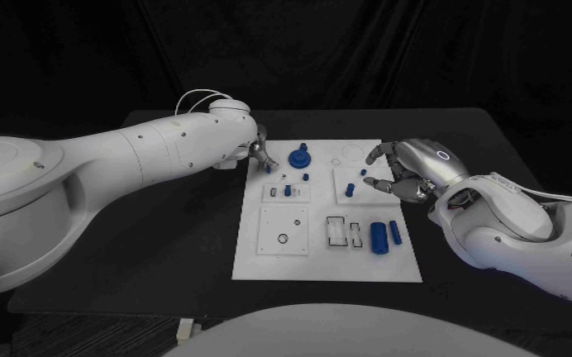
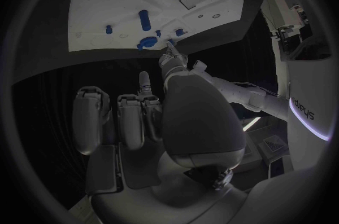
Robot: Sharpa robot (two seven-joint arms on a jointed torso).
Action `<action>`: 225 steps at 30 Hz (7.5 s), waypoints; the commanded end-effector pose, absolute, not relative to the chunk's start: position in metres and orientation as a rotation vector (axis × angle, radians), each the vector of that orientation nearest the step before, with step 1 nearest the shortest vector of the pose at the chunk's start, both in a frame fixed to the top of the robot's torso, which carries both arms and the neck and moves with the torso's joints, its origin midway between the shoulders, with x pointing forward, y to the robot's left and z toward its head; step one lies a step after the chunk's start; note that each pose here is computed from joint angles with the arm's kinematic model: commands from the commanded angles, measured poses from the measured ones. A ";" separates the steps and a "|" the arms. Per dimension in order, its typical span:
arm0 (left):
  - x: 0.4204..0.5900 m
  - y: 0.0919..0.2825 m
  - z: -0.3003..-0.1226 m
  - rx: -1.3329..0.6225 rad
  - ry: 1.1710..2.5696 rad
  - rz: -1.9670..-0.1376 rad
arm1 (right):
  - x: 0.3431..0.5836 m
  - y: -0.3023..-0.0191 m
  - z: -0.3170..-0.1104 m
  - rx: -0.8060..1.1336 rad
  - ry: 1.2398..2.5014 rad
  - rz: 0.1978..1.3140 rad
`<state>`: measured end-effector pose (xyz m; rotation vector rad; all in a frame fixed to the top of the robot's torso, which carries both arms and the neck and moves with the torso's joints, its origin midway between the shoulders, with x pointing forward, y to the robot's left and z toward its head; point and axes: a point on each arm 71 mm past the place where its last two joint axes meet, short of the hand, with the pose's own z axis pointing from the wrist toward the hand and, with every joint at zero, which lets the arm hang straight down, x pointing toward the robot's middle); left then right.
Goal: Assemble the parts on the task board
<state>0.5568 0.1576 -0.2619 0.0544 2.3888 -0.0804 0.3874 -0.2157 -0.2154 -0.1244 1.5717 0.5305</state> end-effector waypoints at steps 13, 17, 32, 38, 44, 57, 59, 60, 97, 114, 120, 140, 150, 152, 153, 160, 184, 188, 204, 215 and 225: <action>0.556 0.152 -0.265 0.076 2.399 -0.117 | 0.387 -0.216 -0.215 -0.117 1.563 0.529; 0.555 0.152 -0.265 0.075 2.397 -0.119 | 0.387 -0.216 -0.215 -0.116 1.563 0.529; 0.543 0.161 -0.253 -0.074 2.363 -0.141 | 0.388 -0.217 -0.216 -0.116 1.565 0.523; 0.529 0.160 -0.219 -0.077 2.337 -0.185 | 0.389 -0.218 -0.216 -0.113 1.569 0.519; 0.511 0.159 -0.205 -0.062 2.332 -0.206 | 0.389 -0.217 -0.218 -0.109 1.576 0.520; 0.489 0.160 -0.226 -0.057 2.396 -0.201 | 0.388 -0.218 -0.222 -0.098 1.593 0.520; 0.486 0.161 -0.232 -0.060 2.407 -0.200 | 0.388 -0.217 -0.223 -0.097 1.593 0.521; 0.485 0.161 -0.234 -0.062 2.410 -0.201 | 0.388 -0.217 -0.223 -0.097 1.594 0.521; 0.482 0.147 -0.259 -0.043 2.453 -0.224 | 0.387 -0.217 -0.222 -0.095 1.593 0.527; 0.485 0.148 -0.262 -0.043 2.461 -0.217 | 0.387 -0.216 -0.223 -0.098 1.594 0.528; 0.486 0.146 -0.265 -0.042 2.457 -0.237 | 0.387 -0.215 -0.223 -0.099 1.595 0.529; 0.484 0.149 -0.272 -0.044 2.480 -0.221 | 0.387 -0.216 -0.223 -0.098 1.596 0.527; 0.484 0.149 -0.273 -0.047 2.479 -0.222 | 0.387 -0.216 -0.223 -0.098 1.596 0.528; 0.484 0.149 -0.274 -0.047 2.480 -0.223 | 0.387 -0.216 -0.223 -0.098 1.597 0.528; 0.484 0.149 -0.274 -0.047 2.480 -0.223 | 0.387 -0.216 -0.223 -0.098 1.597 0.528; 0.485 0.149 -0.274 -0.048 2.478 -0.226 | 0.387 -0.215 -0.224 -0.099 1.598 0.530; 0.486 0.149 -0.276 -0.054 2.476 -0.227 | 0.386 -0.215 -0.227 -0.099 1.605 0.527; 0.486 0.149 -0.276 -0.054 2.476 -0.227 | 0.386 -0.215 -0.227 -0.099 1.606 0.527; 0.486 0.149 -0.275 -0.065 2.459 -0.250 | 0.387 -0.216 -0.227 -0.098 1.607 0.523; 0.485 0.153 -0.272 -0.086 2.407 -0.272 | 0.387 -0.217 -0.227 -0.095 1.607 0.520; 0.485 0.165 -0.243 -0.073 2.265 -0.294 | 0.386 -0.221 -0.227 -0.091 1.609 0.511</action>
